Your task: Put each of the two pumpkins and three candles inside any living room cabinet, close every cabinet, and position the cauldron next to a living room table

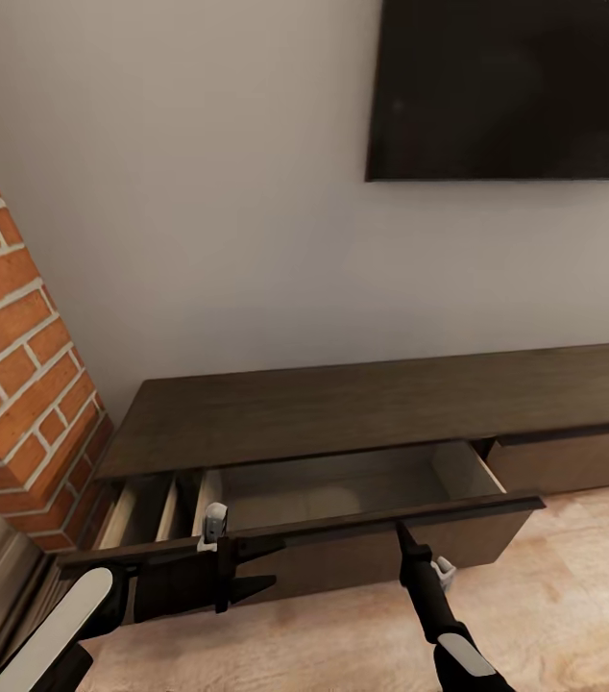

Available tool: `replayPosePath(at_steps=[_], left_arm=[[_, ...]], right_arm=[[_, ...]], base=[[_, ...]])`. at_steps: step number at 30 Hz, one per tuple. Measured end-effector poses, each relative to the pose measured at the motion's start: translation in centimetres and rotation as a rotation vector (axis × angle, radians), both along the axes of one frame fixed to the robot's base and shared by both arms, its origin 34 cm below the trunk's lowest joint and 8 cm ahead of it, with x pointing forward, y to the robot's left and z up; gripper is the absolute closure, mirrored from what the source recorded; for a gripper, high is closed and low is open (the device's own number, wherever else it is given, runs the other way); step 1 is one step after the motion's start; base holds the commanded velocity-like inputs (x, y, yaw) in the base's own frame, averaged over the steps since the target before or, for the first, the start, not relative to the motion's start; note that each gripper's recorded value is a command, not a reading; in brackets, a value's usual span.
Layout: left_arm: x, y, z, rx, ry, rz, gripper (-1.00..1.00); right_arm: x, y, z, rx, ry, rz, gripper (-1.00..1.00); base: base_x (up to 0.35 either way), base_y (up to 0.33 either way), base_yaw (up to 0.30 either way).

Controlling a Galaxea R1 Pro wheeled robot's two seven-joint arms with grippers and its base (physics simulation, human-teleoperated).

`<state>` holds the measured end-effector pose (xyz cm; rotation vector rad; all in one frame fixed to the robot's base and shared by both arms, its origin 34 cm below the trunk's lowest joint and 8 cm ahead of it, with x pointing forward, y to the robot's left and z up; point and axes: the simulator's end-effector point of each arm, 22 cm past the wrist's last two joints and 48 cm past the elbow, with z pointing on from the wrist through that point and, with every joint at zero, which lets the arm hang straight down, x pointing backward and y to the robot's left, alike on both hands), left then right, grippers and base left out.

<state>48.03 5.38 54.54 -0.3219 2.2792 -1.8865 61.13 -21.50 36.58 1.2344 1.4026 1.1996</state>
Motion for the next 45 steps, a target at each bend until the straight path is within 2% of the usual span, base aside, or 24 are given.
replayPosePath(at_steps=[45], left_arm=[[0.01, 0.00, -0.01, 0.001, 0.000, 0.000, -1.00]], right_arm=[[0.03, -0.67, 0.02, -0.011, -0.002, 0.001, 1.00]], base=[[-0.065, 0.000, 0.000]])
